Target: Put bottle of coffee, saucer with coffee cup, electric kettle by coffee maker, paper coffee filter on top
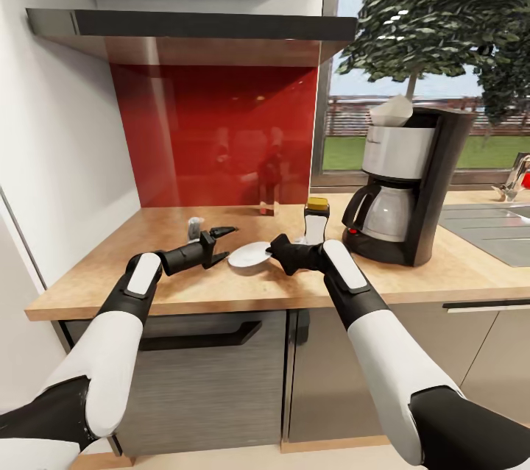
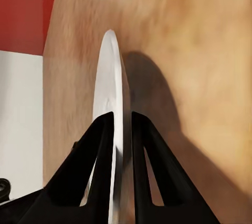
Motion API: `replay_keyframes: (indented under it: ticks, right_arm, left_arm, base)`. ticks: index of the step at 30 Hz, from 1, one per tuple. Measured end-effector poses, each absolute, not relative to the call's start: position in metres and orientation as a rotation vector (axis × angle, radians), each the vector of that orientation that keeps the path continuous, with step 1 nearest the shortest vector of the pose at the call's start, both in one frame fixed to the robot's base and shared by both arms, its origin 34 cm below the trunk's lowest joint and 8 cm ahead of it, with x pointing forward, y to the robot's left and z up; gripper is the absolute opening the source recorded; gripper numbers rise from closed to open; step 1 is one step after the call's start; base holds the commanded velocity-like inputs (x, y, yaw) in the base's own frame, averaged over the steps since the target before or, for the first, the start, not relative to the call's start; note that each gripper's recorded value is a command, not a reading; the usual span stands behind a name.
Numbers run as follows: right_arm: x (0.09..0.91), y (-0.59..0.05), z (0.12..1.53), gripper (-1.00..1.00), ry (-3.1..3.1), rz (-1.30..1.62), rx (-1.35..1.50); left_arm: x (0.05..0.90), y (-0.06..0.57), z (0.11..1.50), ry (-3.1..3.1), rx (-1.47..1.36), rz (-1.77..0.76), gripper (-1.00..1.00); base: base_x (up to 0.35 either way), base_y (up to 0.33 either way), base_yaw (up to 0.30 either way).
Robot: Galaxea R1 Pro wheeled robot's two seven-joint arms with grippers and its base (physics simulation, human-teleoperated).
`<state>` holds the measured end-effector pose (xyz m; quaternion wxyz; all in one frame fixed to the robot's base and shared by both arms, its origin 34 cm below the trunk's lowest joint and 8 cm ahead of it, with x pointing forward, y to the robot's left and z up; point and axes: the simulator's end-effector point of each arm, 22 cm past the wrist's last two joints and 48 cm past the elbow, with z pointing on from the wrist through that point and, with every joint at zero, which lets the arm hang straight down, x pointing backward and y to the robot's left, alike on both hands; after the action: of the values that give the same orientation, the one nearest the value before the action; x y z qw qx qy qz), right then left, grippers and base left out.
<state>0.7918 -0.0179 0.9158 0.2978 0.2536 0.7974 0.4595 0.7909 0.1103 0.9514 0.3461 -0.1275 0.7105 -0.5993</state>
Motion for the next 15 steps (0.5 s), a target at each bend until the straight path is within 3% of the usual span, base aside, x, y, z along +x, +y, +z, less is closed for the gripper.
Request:
replay_keyframes:
  ticks: [7,15]
  right_arm:
    - [0.792,-0.018,0.916,-1.00,2.119,1.221,0.673]
    - [0.792,-0.018,0.916,-1.00,2.120,1.220,0.675]
  left_arm:
    - [0.798,0.164,0.952,1.832,-0.358,-1.470,1.00]
    - [0.799,0.173,0.956,1.820,-0.356,-1.458,1.00]
  base:
    - [0.000,0.000,0.000]
    - [0.000,0.000,0.000]
